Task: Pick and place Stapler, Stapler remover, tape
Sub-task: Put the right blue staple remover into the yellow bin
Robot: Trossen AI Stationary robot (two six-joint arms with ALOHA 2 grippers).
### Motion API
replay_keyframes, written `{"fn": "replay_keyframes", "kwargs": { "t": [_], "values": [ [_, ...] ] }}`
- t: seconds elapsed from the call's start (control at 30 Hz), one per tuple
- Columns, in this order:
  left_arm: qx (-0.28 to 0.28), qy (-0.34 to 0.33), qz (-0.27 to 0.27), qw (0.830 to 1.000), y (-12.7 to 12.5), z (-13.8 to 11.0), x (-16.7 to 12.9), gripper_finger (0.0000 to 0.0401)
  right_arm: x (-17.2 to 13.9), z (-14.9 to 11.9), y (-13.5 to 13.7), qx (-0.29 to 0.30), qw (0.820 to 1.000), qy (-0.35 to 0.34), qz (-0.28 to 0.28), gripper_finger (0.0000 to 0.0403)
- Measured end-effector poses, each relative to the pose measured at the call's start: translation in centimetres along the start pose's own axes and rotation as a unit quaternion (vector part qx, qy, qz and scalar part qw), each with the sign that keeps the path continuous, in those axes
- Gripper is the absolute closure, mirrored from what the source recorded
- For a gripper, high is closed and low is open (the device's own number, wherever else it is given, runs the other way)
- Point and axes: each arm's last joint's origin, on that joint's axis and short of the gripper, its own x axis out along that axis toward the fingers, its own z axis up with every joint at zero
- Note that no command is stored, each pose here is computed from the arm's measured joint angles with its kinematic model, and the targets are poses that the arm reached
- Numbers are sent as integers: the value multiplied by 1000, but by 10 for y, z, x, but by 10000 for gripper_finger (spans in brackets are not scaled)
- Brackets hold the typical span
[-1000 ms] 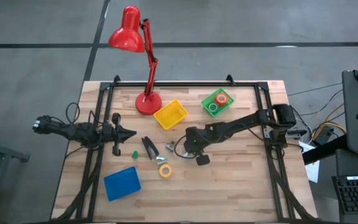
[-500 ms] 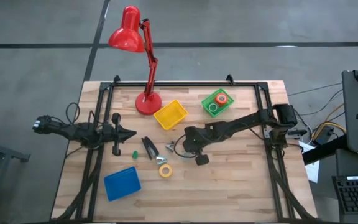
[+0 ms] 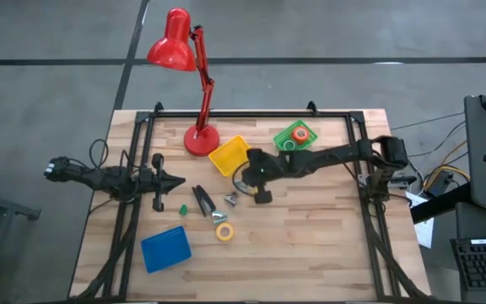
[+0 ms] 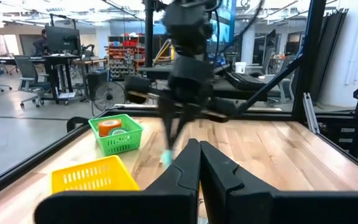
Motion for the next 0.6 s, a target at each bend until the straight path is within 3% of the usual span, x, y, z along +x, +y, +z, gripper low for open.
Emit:
{"fn": "replay_keyframes", "kwargs": {
  "t": [0.33,0.6],
  "values": [
    [0,0,0,1000,0,0,0,394,-1,-13,-60,56,994,-14,-90,394],
    [0,0,0,1000,0,0,0,394,3,-29,-90,92,991,-12,-93,394]
  ]
}}
